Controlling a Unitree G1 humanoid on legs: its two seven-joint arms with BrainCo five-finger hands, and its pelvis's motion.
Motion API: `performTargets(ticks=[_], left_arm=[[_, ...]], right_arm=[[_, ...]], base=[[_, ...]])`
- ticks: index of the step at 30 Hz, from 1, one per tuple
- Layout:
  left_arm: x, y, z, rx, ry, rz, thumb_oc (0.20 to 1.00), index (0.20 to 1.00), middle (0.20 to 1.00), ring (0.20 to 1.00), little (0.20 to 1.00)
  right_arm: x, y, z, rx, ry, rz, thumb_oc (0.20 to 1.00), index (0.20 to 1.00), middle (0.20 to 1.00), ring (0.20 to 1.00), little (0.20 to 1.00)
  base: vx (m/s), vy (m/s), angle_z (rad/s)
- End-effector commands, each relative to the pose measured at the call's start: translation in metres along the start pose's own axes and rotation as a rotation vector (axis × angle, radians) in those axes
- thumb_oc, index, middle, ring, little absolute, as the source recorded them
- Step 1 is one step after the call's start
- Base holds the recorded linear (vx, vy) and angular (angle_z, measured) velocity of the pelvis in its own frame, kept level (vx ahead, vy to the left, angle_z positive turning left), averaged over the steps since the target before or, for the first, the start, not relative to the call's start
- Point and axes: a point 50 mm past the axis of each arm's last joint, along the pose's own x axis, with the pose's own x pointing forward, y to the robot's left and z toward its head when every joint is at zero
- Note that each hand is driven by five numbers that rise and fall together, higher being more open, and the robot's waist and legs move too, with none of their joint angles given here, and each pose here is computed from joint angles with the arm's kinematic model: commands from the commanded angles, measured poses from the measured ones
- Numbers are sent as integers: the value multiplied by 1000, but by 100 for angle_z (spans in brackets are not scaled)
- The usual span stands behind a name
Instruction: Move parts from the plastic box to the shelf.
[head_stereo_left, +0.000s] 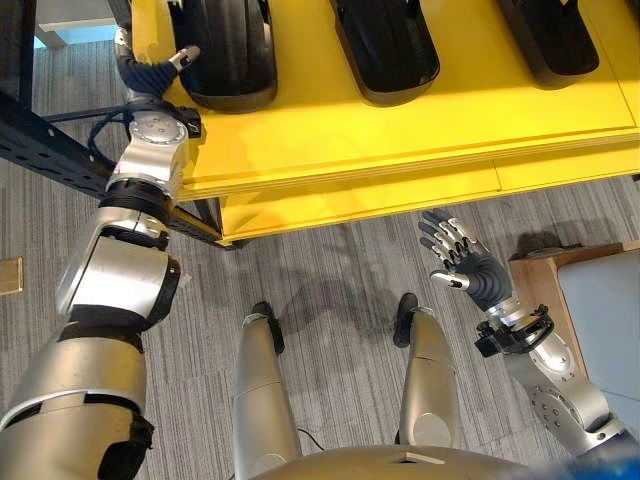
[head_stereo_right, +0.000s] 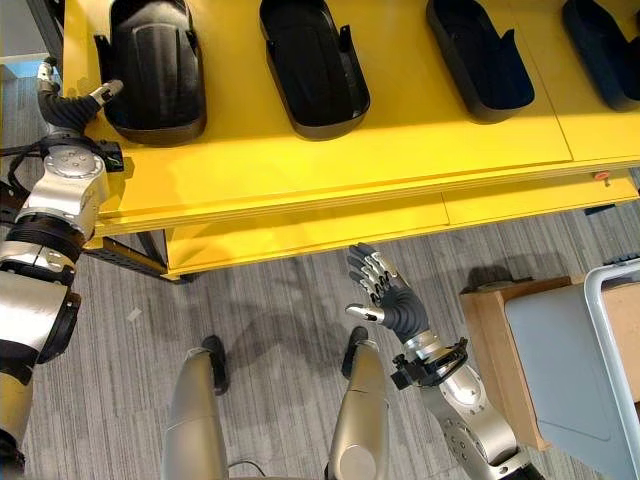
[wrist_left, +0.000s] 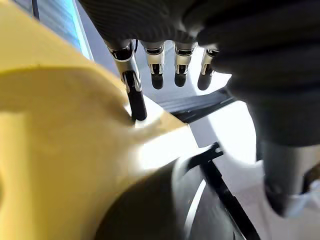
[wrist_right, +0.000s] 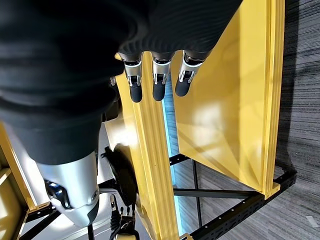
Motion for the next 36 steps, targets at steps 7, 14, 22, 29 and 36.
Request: performTargets(ticks=[7, 14, 22, 29, 36], left_arm=[[-3, 26, 64, 215, -446, 26, 1000, 1000, 1000, 1000, 1000], [-47, 22, 55, 592, -800, -88, 1000, 1000, 1000, 1000, 1000], [-63, -3, 29, 768, -808, -308, 1000, 1000, 1000, 1000, 1000], [-62, -12, 28, 897, -846, -305, 1000, 1000, 1000, 1000, 1000], [-61, -22, 27, 960, -851, -311, 1000, 1000, 1000, 1000, 1000]], right_arm=[[3, -8, 29, -63, -124, 18, 1000, 1000, 1000, 1000, 1000], [3, -12, 33, -65, -159, 2, 1000, 1000, 1000, 1000, 1000], [-2, -15, 36, -93, -155, -11, 1000, 1000, 1000, 1000, 1000], [-5, -16, 36, -91, -150, -19, 1000, 1000, 1000, 1000, 1000], [-7, -18, 35, -93, -140, -30, 1000, 1000, 1000, 1000, 1000]], base=[[-1, -6, 1], [7, -12, 5], [0, -4, -2], [-1, -2, -3], [0, -1, 0]])
